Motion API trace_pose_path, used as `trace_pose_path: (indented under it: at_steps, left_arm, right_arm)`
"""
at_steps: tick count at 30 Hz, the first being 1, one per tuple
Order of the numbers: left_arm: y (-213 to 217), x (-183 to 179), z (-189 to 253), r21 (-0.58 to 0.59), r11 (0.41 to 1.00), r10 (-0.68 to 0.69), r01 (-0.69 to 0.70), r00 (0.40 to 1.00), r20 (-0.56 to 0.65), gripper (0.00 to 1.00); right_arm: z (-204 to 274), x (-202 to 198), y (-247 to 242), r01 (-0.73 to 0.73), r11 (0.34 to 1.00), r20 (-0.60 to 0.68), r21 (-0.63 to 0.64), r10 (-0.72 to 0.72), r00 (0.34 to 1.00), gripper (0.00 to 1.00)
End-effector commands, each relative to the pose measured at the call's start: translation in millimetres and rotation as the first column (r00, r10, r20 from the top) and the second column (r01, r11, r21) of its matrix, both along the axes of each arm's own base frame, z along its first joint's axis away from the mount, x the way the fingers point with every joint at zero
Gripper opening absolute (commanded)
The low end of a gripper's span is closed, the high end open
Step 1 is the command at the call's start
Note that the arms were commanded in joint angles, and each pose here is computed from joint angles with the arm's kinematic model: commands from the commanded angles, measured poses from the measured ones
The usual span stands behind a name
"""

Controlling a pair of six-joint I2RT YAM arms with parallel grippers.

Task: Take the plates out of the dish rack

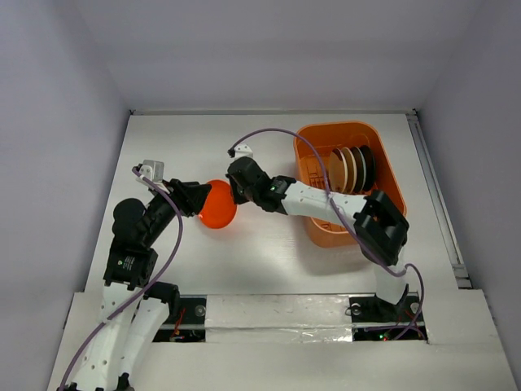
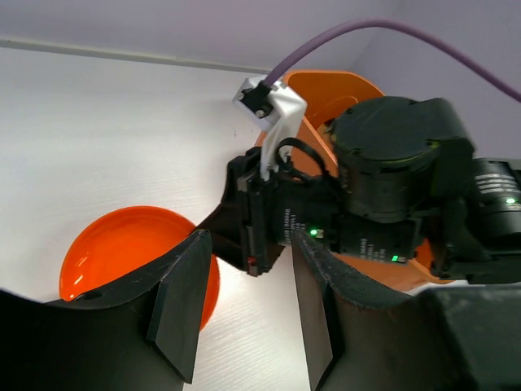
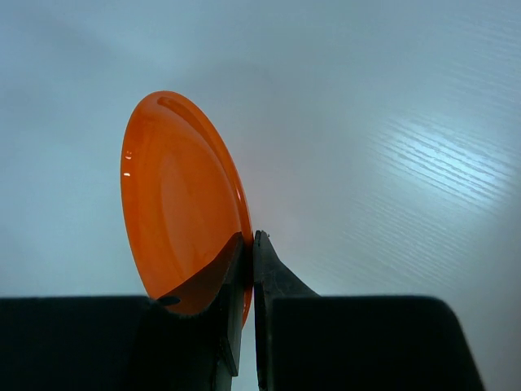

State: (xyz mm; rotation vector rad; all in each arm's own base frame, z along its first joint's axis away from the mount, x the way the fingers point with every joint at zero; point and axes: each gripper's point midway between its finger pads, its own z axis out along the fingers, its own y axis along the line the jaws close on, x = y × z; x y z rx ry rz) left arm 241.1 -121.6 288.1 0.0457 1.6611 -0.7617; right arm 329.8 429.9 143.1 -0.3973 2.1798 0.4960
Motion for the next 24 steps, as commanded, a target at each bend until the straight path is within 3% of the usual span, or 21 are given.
trace_pose_path:
  at_steps: [1, 11, 15, 18, 24]
  left_arm:
    - [3, -2, 31, -0.009, 1.0, 0.014, -0.013, 0.996, 0.088, 0.41]
    - [3, -3, 32, -0.009, 1.0, 0.011, -0.01, 0.995, 0.095, 0.41]
    - [2, -4, 32, -0.01, 1.0, 0.005, -0.004, 0.996, 0.094, 0.41]
    - [1, -4, 32, -0.01, 1.0, 0.0, 0.001, 0.996, 0.092, 0.41]
    - [1, -6, 32, -0.011, 1.0, -0.001, 0.002, 0.995, 0.096, 0.41]
  right_arm:
    - [30, 15, 29, 0.019, 0.988, 0.035, 0.155, -0.025, 0.999, 0.0]
    - [-15, 28, 17, 0.115, 0.992, 0.02, 0.044, -0.116, 0.993, 0.01]
    - [-16, 25, 8, 0.125, 0.992, 0.018, 0.021, -0.125, 0.992, 0.28]
    - [-5, 21, -1, 0.126, 0.992, 0.035, 0.021, -0.127, 0.991, 0.39]
    - [26, 19, -33, 0.18, 0.984, 0.112, -0.01, -0.177, 0.978, 0.47]
